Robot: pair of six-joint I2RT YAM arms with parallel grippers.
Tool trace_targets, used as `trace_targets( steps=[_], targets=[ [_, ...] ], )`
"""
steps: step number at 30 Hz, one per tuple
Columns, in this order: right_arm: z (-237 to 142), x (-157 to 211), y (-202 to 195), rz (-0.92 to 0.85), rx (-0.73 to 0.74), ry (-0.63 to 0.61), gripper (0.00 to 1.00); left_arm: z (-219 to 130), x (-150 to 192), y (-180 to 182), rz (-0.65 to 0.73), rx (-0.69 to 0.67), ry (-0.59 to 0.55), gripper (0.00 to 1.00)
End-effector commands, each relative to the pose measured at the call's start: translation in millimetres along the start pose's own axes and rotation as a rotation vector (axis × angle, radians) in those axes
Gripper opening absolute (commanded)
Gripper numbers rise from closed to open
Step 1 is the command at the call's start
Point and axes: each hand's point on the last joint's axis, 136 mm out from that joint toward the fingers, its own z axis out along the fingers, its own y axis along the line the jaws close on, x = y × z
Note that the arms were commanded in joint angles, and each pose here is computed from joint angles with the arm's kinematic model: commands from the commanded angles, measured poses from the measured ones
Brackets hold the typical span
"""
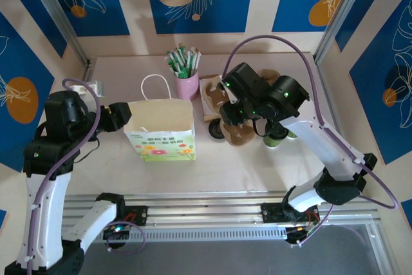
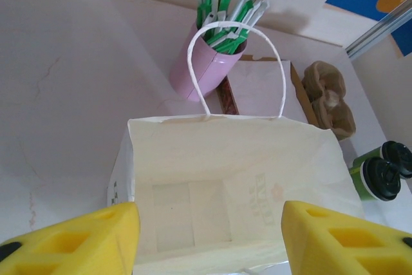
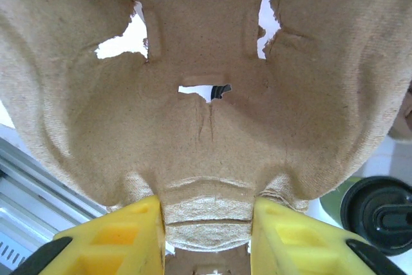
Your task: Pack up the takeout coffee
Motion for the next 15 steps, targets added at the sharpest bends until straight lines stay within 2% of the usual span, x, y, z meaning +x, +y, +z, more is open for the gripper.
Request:
trace_targets(
  steps=[1,11,15],
  targets=[
    [-9,-13,10,-0.102,-0.004,-0.028,0.34,-7,-7,-4,0.033,0.007,-0.043,0.60],
    [-11,-69,74,-0.337,-0.074,-0.161,0.33,-7,-2,17,0.049,-0.097,-0.059,0.60],
    [-9,-91,94,-0.434,-0.057,-0.248,0.33,0,7,30,0.044,-0.150,-0.015,0.59]
  ],
)
